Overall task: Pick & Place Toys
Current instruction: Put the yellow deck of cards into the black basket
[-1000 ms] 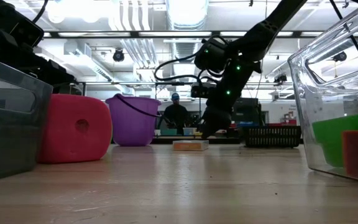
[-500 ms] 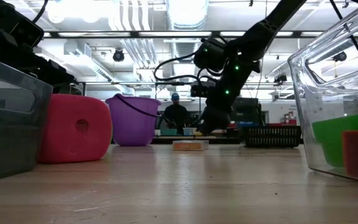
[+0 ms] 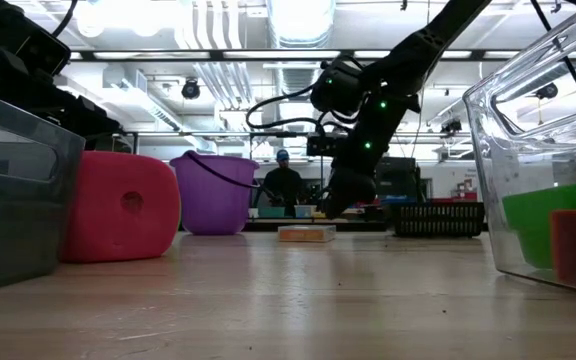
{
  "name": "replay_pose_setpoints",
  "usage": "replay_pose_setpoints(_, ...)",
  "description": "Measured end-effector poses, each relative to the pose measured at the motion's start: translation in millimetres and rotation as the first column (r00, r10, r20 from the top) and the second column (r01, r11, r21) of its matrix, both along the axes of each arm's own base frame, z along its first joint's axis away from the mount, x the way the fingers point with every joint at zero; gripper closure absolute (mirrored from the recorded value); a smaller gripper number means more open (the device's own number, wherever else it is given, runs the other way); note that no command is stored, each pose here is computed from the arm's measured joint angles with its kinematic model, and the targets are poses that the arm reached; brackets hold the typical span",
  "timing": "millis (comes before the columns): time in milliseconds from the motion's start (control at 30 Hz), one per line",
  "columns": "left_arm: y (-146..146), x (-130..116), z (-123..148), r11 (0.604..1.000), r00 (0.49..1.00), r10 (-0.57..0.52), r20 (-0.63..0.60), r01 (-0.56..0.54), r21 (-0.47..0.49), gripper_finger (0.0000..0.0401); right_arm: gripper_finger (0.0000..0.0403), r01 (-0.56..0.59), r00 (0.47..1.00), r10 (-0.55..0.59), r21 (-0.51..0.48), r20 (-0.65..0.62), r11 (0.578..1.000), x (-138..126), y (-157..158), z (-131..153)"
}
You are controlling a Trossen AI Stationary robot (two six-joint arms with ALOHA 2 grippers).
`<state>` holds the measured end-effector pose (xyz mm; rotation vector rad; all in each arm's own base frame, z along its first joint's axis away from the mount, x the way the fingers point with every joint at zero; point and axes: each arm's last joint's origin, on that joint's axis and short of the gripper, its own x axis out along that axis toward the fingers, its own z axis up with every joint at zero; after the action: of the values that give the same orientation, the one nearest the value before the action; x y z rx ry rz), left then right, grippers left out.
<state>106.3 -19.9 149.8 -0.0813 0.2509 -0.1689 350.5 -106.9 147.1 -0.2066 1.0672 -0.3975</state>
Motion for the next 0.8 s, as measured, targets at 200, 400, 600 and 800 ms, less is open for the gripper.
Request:
replay_pose_setpoints(200, 0, 0, 0, 1.0, 1.0, 0.0, 0.0, 0.0, 0.0, 0.01, 0.0385, -0.073, 0.997, 0.073, 0.098, 0.0, 0.993, 3, 8, 3)
replay_pose_setpoints(400, 0, 0, 0, 1.0, 1.0, 0.0, 0.001, 0.0, 0.0, 0.01, 0.0385, -0.148, 0.989, 0.149, 0.184, 0.007, 0.972, 7, 20, 6)
replay_pose_setpoints(600, 0, 0, 0, 1.0, 1.0, 0.0, 0.0, 0.0, 0.0, 0.01, 0.0385, -0.186, 0.982, 0.187, 0.189, 0.011, 0.964, 10, 32, 7)
replay_pose_setpoints(800, 0, 0, 0, 1.0, 1.0, 0.0, 0.0, 0.0, 0.0, 0.01, 0.0385, -0.196, 0.98, 0.199, 0.191, 0.003, 0.962, 14, 36, -1)
